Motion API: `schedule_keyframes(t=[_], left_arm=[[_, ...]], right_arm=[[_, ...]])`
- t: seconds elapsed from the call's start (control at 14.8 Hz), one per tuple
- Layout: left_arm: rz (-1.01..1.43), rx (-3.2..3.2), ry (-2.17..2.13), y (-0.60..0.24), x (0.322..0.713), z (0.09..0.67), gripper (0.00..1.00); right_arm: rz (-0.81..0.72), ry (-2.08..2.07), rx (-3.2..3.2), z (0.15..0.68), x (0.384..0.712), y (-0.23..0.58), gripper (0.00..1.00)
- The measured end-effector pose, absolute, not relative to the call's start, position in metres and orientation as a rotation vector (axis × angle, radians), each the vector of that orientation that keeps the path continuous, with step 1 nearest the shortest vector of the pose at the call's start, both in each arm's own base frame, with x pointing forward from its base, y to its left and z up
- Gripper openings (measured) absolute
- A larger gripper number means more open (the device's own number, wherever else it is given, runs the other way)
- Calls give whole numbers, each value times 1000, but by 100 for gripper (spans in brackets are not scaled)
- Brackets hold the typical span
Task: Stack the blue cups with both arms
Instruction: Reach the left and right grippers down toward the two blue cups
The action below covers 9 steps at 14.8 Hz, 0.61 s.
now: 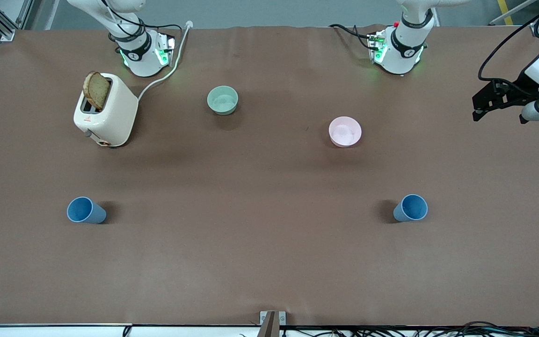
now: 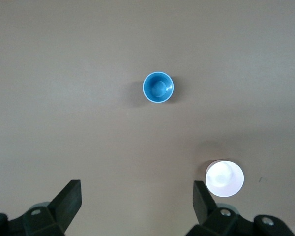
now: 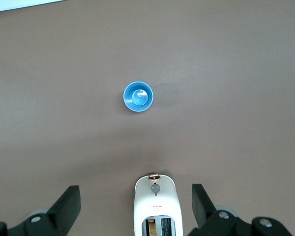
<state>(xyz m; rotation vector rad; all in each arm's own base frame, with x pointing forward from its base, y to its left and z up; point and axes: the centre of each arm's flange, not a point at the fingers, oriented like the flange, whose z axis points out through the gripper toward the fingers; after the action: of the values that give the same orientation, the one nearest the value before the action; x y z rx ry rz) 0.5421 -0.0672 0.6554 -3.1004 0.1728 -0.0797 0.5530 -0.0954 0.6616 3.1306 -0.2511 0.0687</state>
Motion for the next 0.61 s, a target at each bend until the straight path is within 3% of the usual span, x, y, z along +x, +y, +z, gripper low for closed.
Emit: schedule_keyframes(t=[0.34,0.61], left_arm=[[-62,-3102,174,-67,546,649,100],[-50,-3114,178,-68,581,605,100]], right_arm=[[68,-250,3131,661,553,-95,100],[66,-250,3131,661,553,-95,100]])
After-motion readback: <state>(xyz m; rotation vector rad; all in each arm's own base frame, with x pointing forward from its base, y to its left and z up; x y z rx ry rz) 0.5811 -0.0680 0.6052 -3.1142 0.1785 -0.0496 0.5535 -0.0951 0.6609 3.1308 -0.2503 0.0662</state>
